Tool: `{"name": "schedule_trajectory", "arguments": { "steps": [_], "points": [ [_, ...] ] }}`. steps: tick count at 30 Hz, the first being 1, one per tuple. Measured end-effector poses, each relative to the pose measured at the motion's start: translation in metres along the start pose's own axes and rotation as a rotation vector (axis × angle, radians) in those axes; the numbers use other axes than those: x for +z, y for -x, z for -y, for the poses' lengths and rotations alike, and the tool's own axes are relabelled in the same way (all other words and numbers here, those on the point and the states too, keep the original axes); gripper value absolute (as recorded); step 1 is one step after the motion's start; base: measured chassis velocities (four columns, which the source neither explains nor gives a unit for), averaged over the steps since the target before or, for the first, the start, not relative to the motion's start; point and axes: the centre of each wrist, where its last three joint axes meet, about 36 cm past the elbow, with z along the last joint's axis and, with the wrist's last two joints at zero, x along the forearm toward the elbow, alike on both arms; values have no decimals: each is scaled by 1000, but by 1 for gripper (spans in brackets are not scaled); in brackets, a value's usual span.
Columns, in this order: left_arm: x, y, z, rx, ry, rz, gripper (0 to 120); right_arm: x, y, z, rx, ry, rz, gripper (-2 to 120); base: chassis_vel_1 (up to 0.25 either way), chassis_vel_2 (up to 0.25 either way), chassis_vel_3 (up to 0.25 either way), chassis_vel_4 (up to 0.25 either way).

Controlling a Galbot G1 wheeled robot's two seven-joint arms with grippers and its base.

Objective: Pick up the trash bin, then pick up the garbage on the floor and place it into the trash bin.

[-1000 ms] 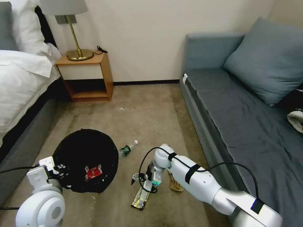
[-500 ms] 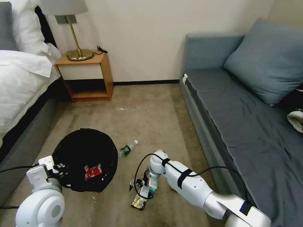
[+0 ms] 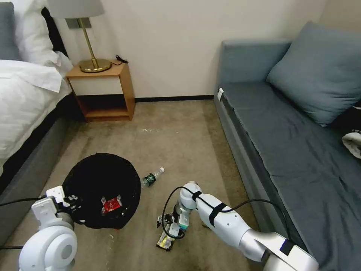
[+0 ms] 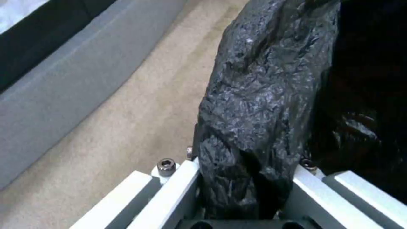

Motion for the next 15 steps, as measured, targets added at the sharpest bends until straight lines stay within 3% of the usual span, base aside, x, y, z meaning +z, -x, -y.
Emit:
{"name": "schedule_trajectory", "arguments": {
  "steps": [6,9,15],
  "points": [
    [-2,-4,0,2,-3,10,1,1,2,-5,-5,6,-4,98,0,0,0,0],
    [-2,-4,0,2,-3,10,1,1,2,-7,-3,11,-2,91,0,0,0,0],
    [-2,-4,2,4,-4,11,1,4,-3,-9,-3,32,8,66,0,0,0,0]
  ]
}}
